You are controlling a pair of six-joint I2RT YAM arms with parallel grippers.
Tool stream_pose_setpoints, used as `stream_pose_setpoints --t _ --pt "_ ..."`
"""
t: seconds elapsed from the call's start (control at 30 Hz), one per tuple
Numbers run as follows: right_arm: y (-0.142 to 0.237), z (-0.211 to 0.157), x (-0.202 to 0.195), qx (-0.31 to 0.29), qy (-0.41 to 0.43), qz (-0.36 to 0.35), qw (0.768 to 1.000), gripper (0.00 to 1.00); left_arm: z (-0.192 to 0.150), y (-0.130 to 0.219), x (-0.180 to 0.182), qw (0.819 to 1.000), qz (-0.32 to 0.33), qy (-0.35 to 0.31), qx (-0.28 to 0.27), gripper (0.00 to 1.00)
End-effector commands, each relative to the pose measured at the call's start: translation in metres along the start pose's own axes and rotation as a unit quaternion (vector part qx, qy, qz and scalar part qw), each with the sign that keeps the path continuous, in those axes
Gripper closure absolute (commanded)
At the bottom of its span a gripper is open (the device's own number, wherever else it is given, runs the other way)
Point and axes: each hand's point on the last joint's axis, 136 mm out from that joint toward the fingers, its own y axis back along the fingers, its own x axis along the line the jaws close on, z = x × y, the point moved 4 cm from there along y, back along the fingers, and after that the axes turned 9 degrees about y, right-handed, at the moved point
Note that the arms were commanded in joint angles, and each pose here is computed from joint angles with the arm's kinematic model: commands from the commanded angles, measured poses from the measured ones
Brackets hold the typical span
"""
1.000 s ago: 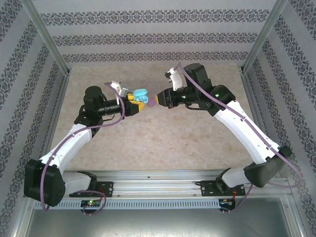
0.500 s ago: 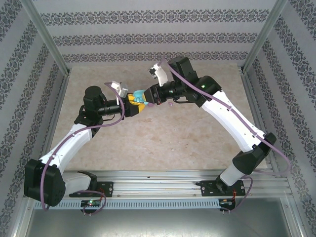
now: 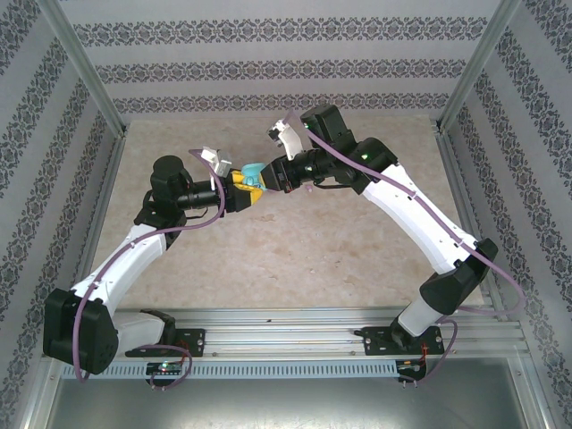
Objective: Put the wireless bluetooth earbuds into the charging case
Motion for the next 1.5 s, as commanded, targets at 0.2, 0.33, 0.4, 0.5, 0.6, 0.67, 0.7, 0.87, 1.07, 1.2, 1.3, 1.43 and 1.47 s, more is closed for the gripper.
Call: stream_pose_setpoints --t 0.2,0.33,0.4,0.5,0.6,0.67,0.7,0.87,1.07,1.2,1.3,1.43,1.47 --pt "-0.018 -0.013 -0.005 0.025 -0.002 0.007 1.0 0.82 0.016 0.002 -0.02 0.999 -0.028 -0.032 -0.014 0.78" --pt "-0.02 -0.016 -0.006 0.029 -0.006 0.009 1.0 0.82 0.017 0.001 -0.02 0.999 -0.03 -0.033 -0.014 0.78" --pt "-0.021 -0.019 -0.007 0.034 -0.009 0.007 0.999 0.79 0.018 0.001 -0.02 0.999 -0.03 -0.032 -0.014 0.78" --pt "-0.021 -0.02 -0.01 0.037 -0.01 -0.002 0.999 0.71 0.019 0.001 -0.02 0.999 -0.03 -0.033 -0.014 0.78" --pt "-0.019 -0.019 -0.011 0.037 -0.011 -0.01 0.999 0.69 0.019 0.001 -0.02 0.999 -0.03 -0.031 -0.014 0.78" --pt "-0.018 -0.017 -0.011 0.036 -0.011 -0.012 0.999 0.67 0.02 0.001 -0.02 0.999 -0.03 -0.031 -0.014 0.78" --pt "-0.018 -0.016 -0.011 0.036 -0.011 -0.014 0.999 0.66 0.02 0.001 -0.021 0.999 -0.031 -0.031 -0.014 0.78" --pt "-0.015 -0.01 -0.011 0.033 -0.012 -0.021 0.999 0.61 0.02 0.001 -0.021 0.999 -0.031 -0.031 -0.014 0.78" --pt "-0.007 -0.001 -0.008 0.019 -0.01 -0.029 0.999 0.57 0.019 0.001 -0.021 0.999 -0.029 -0.029 -0.014 0.77" --pt "-0.001 0.003 -0.004 0.01 -0.011 -0.026 1.0 0.53 0.018 0.002 -0.021 0.999 -0.028 -0.028 -0.014 0.77" --pt "0.003 0.006 -0.001 0.004 -0.011 -0.023 1.0 0.52 0.018 0.002 -0.02 0.999 -0.028 -0.028 -0.014 0.76" --pt "0.017 0.013 0.004 -0.018 -0.021 -0.012 1.0 0.52 0.018 0.002 -0.021 0.999 -0.028 -0.029 -0.014 0.76" --pt "0.021 0.015 0.005 -0.027 -0.025 -0.009 0.999 0.53 0.018 0.002 -0.02 0.999 -0.027 -0.03 -0.014 0.76"
